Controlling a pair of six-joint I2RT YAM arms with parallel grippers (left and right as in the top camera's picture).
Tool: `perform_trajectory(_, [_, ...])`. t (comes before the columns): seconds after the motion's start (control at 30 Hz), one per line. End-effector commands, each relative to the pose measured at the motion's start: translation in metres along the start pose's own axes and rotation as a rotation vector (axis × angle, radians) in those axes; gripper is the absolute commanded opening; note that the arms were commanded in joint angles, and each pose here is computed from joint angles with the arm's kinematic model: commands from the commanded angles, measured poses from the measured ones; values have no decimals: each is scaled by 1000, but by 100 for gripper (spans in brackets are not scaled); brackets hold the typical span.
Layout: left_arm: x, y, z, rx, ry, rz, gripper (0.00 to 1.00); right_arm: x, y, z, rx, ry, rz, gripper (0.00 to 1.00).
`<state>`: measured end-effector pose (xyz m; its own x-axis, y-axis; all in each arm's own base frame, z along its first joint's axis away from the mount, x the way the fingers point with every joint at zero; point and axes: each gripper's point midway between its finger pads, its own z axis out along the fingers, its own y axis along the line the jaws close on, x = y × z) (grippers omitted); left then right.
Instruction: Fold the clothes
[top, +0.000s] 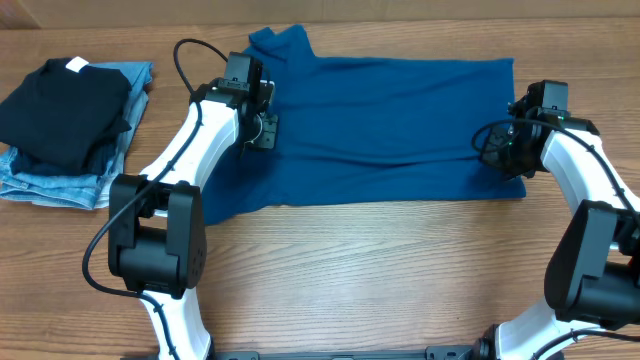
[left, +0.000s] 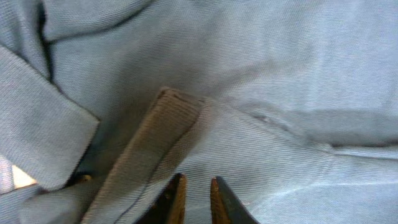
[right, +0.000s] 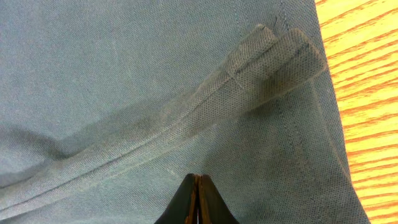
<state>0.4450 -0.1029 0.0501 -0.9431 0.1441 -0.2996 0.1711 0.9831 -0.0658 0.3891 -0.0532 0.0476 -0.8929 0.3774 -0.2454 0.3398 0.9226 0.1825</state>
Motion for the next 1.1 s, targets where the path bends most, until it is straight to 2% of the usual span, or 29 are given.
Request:
perform_trajectory(0.0, [7, -15, 4, 74, 25, -2, 8, 8, -3, 11, 8, 36, 2, 4])
perform_trajectory(0.37, [9, -20, 5, 74, 32, 8, 10, 18, -5, 21, 0, 53, 8, 4])
perform_trajectory(0.6, [10, -15, 6, 51, 32, 9, 12, -1, -1, 22, -16, -29, -4, 4])
perform_trajectory(1.07, [11, -15, 6, 48, 33, 8, 14, -5, 2, 31, -49, -75, 18, 4])
